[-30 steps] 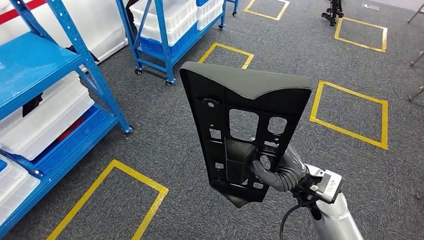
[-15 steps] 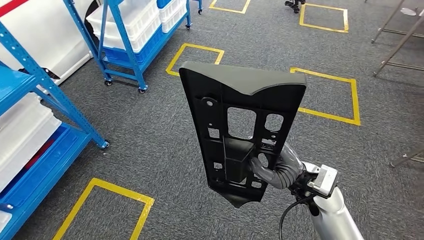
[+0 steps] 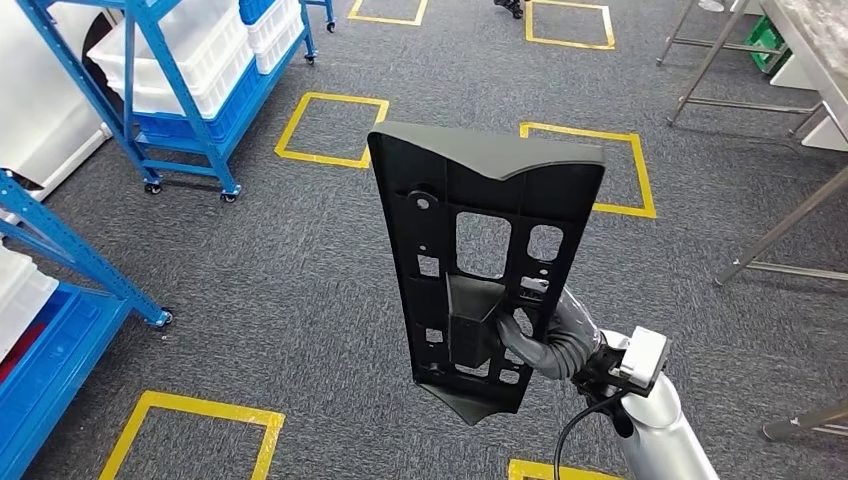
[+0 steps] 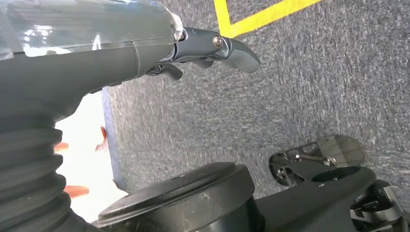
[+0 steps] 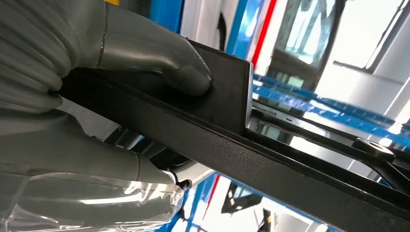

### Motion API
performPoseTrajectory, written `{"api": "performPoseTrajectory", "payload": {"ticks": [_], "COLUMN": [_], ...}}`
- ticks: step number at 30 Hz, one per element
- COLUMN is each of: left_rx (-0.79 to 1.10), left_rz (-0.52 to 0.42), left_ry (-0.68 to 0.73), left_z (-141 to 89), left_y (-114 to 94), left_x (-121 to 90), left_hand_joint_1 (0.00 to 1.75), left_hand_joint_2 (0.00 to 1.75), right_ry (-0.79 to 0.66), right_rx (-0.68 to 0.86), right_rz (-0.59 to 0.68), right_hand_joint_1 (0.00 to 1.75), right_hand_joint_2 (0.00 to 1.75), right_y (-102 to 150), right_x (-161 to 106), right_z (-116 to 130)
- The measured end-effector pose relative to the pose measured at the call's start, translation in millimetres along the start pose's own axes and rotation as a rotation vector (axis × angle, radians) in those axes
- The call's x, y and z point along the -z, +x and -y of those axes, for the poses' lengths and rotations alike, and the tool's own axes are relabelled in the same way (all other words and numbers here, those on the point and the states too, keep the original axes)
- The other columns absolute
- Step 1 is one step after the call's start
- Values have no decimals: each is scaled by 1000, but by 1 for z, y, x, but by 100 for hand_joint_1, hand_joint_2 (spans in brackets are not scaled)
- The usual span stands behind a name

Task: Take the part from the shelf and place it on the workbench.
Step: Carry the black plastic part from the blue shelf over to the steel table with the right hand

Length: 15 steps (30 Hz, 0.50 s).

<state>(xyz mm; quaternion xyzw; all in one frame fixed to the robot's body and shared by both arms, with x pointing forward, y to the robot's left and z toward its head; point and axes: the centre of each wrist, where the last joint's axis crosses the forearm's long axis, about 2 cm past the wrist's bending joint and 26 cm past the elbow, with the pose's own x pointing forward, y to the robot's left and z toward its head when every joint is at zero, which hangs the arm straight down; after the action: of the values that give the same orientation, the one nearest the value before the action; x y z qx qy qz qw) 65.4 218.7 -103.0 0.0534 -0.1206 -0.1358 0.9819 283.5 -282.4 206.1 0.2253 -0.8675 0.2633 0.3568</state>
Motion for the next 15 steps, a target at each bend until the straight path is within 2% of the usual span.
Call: {"api": "performPoseTrajectory", "payload": {"ticks": [15], "left_rx": [-71], "left_rz": [-12], "left_ry": [47], "left_z": [-9], "left_y": [2], "left_x": [2], "left_hand_joint_1": [0], "left_hand_joint_2": [175], "right_ry": [19], "right_rx": [-5], "right_rz": [27], "right_hand_joint_1": [175], "right_hand_joint_2": [175], "right_y": [1], "right_x": [12], "right_z": [12]}}
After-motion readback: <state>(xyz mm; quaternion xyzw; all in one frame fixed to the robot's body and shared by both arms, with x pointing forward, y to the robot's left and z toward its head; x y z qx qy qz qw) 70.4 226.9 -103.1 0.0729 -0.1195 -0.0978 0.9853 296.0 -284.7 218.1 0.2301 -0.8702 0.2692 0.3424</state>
